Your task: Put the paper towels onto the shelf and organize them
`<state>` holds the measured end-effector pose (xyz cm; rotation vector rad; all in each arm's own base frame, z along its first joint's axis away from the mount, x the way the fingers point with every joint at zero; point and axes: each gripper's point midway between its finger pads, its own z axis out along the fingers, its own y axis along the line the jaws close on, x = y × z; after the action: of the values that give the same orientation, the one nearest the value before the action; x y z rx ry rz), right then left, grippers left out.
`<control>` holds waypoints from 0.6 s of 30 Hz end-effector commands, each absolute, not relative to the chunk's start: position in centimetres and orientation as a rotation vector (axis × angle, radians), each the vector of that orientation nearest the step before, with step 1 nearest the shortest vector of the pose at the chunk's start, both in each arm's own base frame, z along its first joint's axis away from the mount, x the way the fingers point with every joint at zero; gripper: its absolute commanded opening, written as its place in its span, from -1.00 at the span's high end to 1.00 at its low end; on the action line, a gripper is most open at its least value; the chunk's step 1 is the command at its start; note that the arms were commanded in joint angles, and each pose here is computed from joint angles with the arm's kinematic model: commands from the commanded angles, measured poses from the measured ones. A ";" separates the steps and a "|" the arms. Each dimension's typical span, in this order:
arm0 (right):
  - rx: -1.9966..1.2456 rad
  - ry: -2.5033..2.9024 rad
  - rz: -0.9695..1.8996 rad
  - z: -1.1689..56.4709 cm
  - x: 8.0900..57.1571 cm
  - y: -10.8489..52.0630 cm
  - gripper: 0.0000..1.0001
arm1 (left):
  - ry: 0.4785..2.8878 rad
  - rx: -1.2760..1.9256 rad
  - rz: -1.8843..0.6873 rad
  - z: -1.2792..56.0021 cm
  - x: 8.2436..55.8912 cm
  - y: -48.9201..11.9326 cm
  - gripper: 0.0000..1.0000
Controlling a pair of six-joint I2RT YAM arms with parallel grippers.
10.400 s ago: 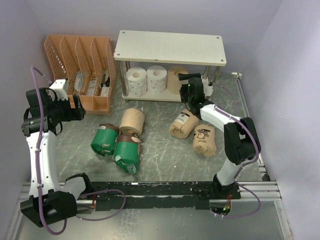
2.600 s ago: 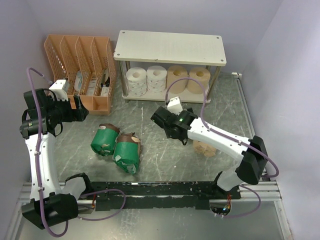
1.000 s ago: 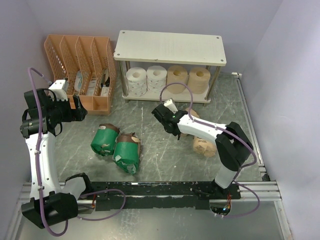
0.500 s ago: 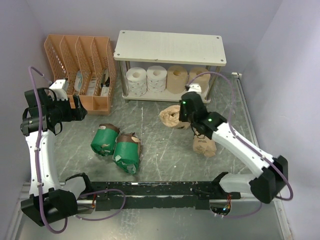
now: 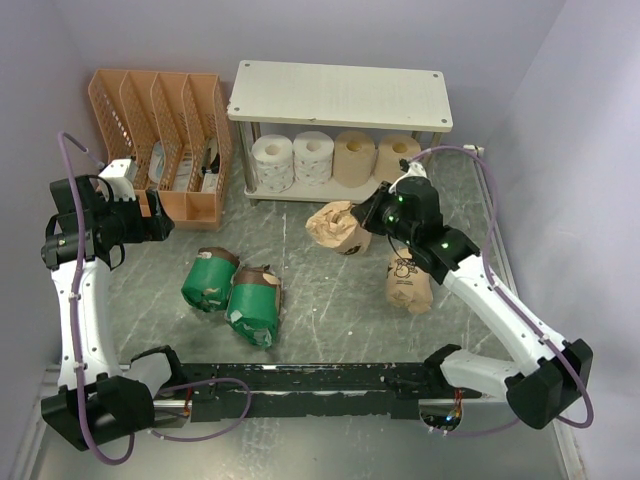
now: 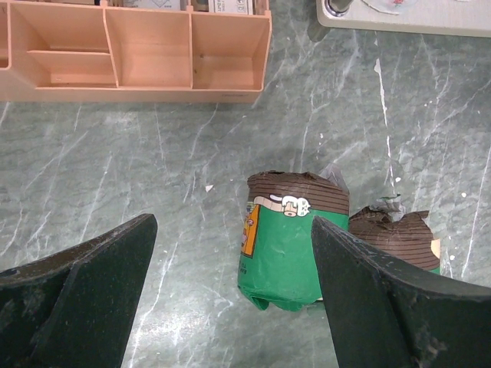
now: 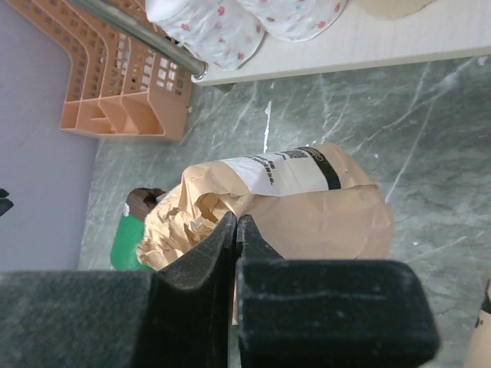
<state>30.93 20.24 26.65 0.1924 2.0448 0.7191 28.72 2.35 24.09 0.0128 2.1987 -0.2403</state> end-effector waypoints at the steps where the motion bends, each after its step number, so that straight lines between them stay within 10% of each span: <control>1: 0.185 2.035 0.819 26.6 31.3 21.7 1.00 | 2.158 0.007 -0.200 25.2 28.8 2.9 -0.87; 18: 0.340 2.306 0.967 12.0 29.5 24.3 1.00 | 2.160 0.004 -0.195 25.2 28.9 3.1 -0.87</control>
<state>29.34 25.33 13.25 0.2964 2.2964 1.0196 28.67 2.44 24.18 0.0101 2.1965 -0.2318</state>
